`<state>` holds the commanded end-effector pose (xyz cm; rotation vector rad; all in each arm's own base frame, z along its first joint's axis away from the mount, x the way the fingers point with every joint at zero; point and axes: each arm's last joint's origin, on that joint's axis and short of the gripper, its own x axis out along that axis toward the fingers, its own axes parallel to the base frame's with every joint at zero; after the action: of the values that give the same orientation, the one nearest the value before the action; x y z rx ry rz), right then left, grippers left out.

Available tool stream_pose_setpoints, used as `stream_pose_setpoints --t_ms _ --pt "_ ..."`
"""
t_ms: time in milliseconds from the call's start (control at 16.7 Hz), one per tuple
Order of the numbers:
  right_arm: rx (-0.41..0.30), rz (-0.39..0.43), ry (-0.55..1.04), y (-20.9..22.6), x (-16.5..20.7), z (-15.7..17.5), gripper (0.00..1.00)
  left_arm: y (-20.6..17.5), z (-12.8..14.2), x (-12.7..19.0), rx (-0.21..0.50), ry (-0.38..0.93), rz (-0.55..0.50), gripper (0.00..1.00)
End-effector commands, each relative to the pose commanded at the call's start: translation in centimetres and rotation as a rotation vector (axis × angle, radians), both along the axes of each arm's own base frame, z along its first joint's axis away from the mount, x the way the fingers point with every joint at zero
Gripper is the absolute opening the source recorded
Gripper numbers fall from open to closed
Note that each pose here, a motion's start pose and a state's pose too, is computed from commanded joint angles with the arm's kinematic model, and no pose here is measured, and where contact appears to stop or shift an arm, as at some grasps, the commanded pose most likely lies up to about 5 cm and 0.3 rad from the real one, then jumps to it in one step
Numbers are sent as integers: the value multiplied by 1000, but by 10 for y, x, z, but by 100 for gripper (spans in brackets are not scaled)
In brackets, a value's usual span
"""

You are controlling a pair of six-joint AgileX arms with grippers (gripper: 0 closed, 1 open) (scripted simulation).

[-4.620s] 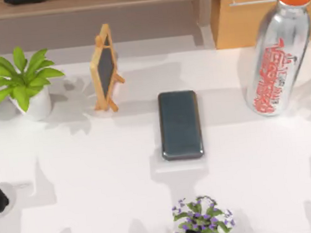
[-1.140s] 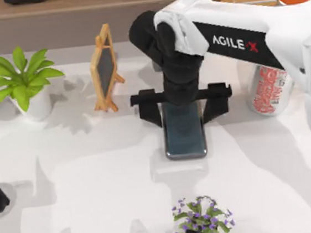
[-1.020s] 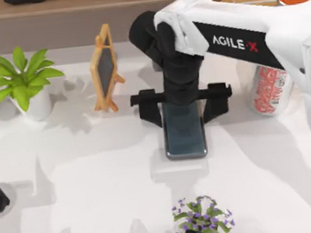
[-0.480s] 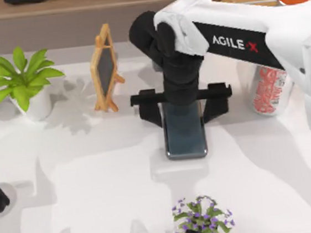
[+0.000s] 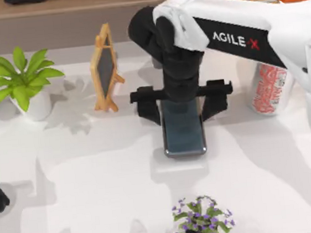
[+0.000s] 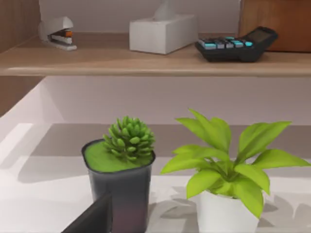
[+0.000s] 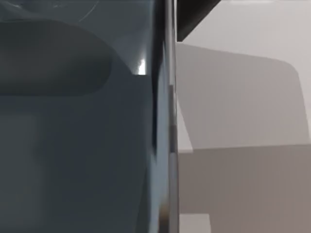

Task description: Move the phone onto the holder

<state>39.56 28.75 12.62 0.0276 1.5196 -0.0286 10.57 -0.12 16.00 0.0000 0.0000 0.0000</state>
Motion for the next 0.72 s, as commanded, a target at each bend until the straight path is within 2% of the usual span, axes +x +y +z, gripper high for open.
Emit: stream_pose_setpoints --t_ms 420,540,720 --pt "10 -1 -18 1 1 12 0 0 0 0 0 0 0 100" --pt "48 7 -96 2 3 38 0 0 0 0 0 0 0 100" --pt "123 12 -292 -6 1 102 0 0 0 0 0 0 0 100"
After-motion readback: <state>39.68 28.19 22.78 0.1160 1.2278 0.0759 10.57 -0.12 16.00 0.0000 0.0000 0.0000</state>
